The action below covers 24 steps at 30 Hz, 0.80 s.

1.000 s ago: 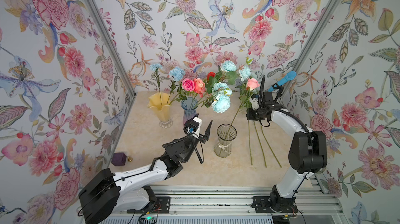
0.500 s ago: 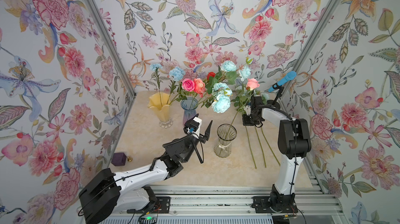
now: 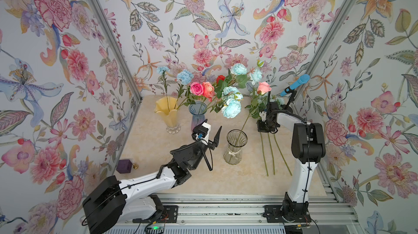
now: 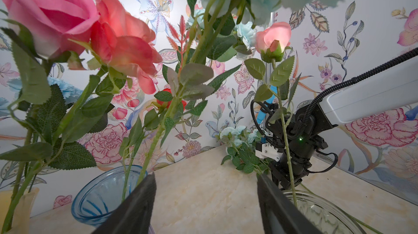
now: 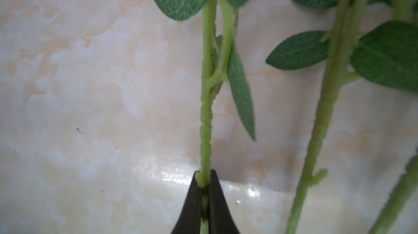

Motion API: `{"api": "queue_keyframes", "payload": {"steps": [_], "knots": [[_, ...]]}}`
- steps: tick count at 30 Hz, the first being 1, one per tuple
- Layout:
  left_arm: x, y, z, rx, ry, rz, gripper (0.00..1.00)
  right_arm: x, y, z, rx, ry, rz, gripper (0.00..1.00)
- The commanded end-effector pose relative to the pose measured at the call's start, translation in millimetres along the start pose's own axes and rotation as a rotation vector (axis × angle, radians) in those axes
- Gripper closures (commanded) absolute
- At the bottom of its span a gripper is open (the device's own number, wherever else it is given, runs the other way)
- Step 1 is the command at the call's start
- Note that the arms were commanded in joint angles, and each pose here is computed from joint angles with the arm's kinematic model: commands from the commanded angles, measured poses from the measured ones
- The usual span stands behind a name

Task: Pick out blue flowers from the vase
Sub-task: Place the flower at the center of the board.

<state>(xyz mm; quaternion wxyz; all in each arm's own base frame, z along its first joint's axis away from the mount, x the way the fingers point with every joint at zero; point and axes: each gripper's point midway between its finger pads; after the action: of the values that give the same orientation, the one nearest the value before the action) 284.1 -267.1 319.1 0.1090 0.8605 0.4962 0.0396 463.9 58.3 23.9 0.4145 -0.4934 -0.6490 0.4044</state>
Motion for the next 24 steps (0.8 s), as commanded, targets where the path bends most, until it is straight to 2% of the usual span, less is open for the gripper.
{"api": "queue_keyframes", "payload": {"steps": [1, 6, 13, 19, 24], "knots": [[3, 2, -1, -0.016, -0.005, -0.008, 0.27, -6, 3, 1, 0.015, 0.02, 0.025, 0.89], [4, 3, -1, -0.015, -0.005, -0.012, 0.27, 3, -13, -6, -0.035, 0.003, 0.018, 0.76], [-1, 11, 7, 0.003, -0.013, 0.0, 0.27, 31, -83, -5, -0.23, 0.005, -0.054, 0.6], [-2, 12, 9, 0.01, -0.019, -0.005, 0.27, 57, -151, 19, -0.37, 0.014, -0.132, 0.57], [0, 13, 10, 0.012, -0.024, -0.015, 0.27, 97, -202, 45, -0.475, 0.003, -0.284, 0.56]]}}
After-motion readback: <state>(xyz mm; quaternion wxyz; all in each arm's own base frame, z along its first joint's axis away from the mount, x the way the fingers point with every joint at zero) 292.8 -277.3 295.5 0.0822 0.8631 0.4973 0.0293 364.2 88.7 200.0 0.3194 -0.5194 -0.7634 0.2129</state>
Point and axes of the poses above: each gripper's point midway between its finger pads, its own y axis out along the fingers, its own x axis along the line the jaws close on, z = x × y, and after that the axes turned 6 degrees about -y, right-handed
